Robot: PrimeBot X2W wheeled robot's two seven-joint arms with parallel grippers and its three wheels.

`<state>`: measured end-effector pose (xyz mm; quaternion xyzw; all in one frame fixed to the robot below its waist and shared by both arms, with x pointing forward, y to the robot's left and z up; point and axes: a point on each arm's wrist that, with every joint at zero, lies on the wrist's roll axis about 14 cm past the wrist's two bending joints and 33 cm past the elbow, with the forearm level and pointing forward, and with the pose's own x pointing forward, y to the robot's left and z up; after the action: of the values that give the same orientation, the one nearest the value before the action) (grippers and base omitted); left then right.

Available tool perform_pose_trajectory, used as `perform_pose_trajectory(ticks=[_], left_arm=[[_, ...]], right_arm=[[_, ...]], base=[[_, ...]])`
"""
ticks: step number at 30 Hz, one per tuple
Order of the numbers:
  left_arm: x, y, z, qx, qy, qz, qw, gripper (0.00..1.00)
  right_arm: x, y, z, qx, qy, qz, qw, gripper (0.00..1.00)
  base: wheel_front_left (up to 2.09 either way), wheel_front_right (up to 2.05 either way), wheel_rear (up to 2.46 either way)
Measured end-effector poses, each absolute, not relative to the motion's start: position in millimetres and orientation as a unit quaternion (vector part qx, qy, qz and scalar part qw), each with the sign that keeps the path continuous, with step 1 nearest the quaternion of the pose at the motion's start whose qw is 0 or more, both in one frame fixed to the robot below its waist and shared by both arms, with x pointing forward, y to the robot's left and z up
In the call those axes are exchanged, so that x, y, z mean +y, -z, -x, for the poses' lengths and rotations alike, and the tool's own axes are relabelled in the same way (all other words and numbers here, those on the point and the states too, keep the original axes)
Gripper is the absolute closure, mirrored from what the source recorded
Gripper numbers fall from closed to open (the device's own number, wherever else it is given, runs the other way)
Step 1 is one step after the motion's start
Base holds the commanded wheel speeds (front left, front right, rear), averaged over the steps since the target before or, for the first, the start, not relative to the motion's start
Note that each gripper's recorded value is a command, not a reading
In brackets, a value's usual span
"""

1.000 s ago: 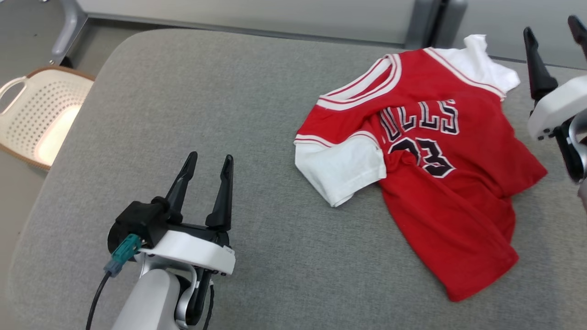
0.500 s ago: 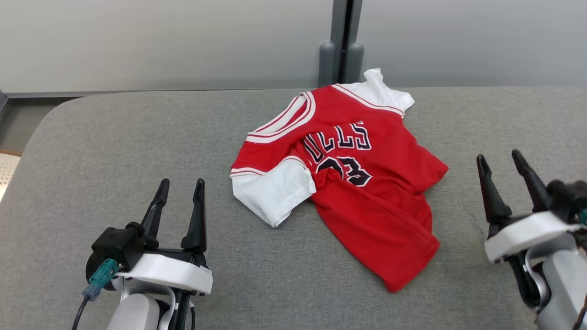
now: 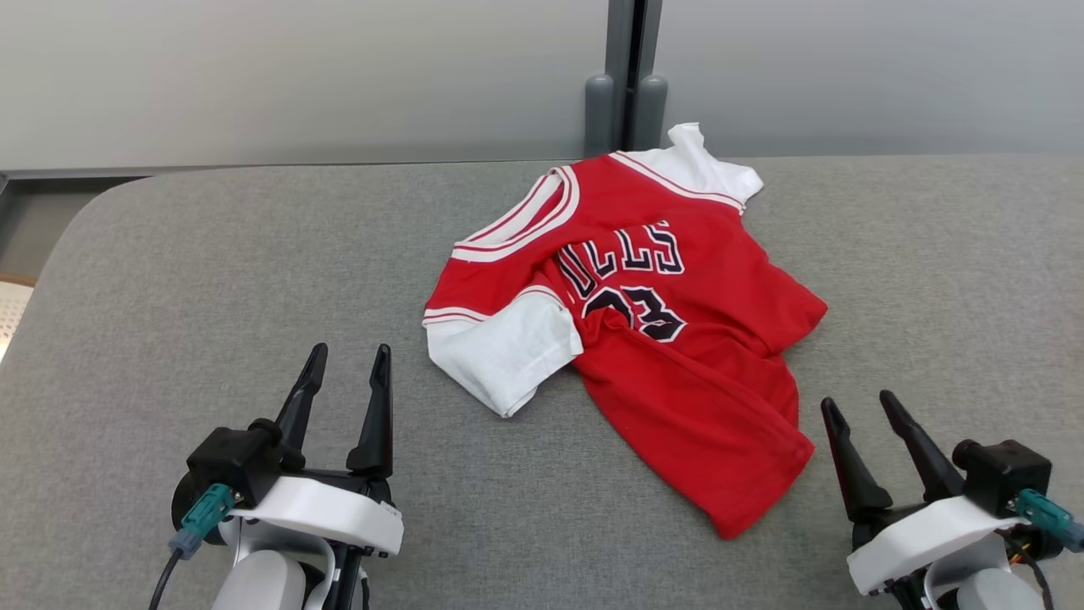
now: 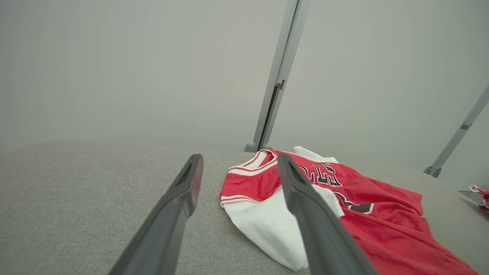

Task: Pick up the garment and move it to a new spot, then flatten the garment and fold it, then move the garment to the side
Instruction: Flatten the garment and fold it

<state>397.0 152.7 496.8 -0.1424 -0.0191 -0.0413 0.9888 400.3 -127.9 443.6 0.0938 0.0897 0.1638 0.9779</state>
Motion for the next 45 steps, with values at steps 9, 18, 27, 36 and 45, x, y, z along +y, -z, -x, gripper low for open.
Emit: perform_pose_trajectory(ticks=[9,18,27,36,45], left_arm=[[166,-488,-394,-0.007,0.023,0.14,0.99,0.0],[172,-487,-389,-0.006,0.015,0.129,0.992,0.0],[177,-485,-386,-0.003,0.007,0.132,0.991,0.0],[171,-490,-386,-0.009,0.014,0.134,0.991,0.0],[139,-478,-390,0.015,0.061,0.145,0.987,0.0]], right_arm=[[-106,-407,-389,0.161,-0.215,-0.06,0.961,0.0],[-96,-383,-382,0.202,-0.241,-0.035,0.949,0.0],[-90,-376,-383,0.221,-0.256,-0.031,0.941,1.0],[-114,-398,-395,0.174,-0.247,0.004,0.953,1.0],[-187,-434,-410,0.114,-0.178,0.088,0.973,1.0]], base=[[0.0,0.0,0.0],[0.0,0.0,0.0],[0.0,0.0,0.0],[0.0,0.0,0.0],[0.0,0.0,0.0]])
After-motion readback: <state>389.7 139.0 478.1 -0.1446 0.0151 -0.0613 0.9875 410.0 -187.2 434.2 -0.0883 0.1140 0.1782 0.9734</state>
